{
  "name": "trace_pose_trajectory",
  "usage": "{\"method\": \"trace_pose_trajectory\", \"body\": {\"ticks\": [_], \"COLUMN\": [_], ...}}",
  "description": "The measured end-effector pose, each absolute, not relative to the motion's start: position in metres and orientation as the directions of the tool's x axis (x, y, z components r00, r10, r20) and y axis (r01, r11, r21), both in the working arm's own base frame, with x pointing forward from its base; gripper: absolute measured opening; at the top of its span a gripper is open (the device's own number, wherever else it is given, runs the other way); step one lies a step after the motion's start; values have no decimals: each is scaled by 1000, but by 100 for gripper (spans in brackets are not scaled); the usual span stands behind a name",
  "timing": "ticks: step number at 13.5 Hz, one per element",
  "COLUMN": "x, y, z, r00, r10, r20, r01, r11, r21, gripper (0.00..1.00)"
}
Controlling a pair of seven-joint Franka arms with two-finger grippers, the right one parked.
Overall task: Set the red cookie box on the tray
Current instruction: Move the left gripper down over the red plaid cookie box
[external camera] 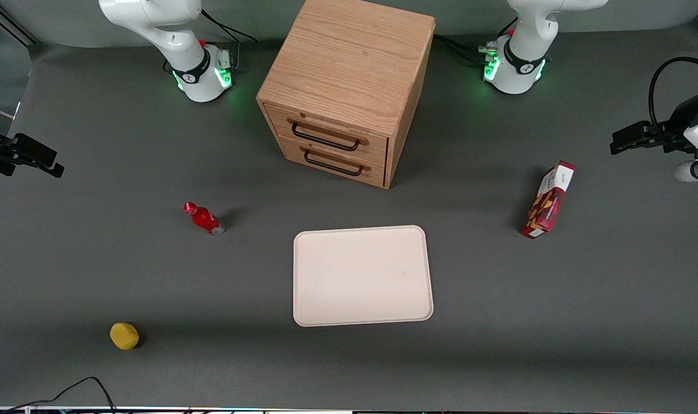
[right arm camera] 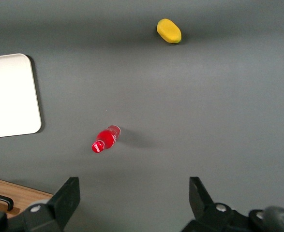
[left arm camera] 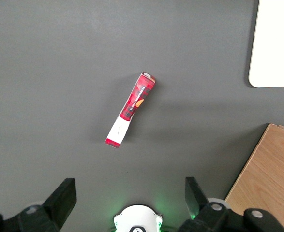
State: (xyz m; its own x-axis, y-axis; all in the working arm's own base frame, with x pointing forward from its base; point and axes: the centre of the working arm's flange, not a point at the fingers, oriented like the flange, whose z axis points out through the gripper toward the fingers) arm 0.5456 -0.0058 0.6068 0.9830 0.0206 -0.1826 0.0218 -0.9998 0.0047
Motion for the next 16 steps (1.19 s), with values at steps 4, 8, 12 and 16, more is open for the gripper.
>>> {"method": "trace_pose_trajectory", "body": {"ticks": [4, 8, 12, 16], "x": [544, 545, 555, 535], "y": [-4, 5, 32, 31], "z": [606, 598, 518, 378], "r00": [981, 975, 924, 869], "r10": [23, -65, -284, -429], "r20": [-195, -214, -255, -246], "r01": [22, -69, -289, -424], "r11": [-1000, -998, -957, -902], "r21": [-7, -14, 21, 75], "gripper": [100, 100, 100, 100]}}
